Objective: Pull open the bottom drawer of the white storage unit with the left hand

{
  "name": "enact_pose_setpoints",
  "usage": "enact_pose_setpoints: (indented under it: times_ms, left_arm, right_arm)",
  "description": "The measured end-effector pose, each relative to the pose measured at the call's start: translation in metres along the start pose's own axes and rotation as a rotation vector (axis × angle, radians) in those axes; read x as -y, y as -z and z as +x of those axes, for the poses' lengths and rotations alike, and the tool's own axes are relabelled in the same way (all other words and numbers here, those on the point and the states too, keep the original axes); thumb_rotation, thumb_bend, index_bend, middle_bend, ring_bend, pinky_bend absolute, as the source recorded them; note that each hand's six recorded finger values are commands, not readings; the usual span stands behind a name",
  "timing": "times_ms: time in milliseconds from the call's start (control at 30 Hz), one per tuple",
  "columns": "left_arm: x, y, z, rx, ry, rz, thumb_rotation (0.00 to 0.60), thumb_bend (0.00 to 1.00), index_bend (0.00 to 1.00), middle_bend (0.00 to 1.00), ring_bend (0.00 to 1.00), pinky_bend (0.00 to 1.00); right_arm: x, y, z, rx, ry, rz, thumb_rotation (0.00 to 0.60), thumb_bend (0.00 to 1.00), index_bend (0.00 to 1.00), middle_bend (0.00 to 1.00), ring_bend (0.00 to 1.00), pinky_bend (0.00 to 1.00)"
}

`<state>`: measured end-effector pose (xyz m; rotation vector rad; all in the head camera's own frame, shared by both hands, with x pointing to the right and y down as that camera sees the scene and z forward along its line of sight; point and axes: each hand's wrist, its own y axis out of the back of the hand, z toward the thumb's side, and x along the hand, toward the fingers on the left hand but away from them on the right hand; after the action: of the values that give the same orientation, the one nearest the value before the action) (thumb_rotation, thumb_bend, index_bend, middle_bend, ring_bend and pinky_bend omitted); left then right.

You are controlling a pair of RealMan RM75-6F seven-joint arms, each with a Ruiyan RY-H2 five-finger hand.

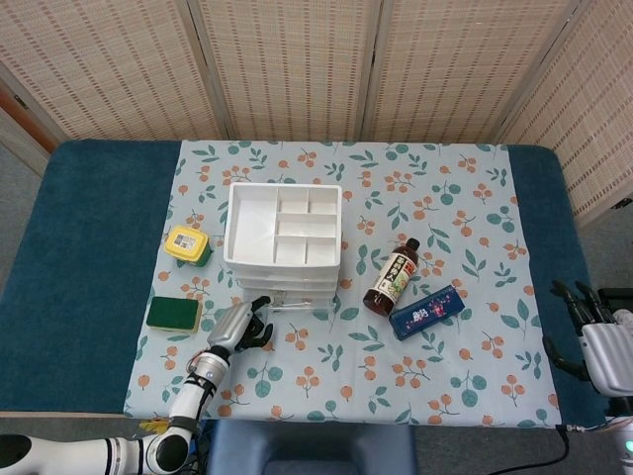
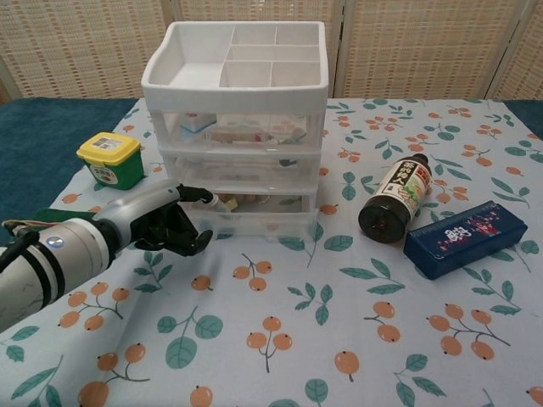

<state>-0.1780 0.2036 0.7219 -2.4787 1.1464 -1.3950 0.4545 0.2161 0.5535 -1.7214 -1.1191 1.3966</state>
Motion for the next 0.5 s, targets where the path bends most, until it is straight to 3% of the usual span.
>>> enact_pose_setpoints:
  times_ms: [500]
  left_arm:
    - [0.011,-0.004,-0.026,0.034,0.056,0.027,0.6,0.51,0.33,1.0,1.0,1.0]
  right_arm:
    - [-0.001,0.0,0.0,-0.003,0.003,0.0,0.6,0.41,0.04,0.18,0.08,0.2]
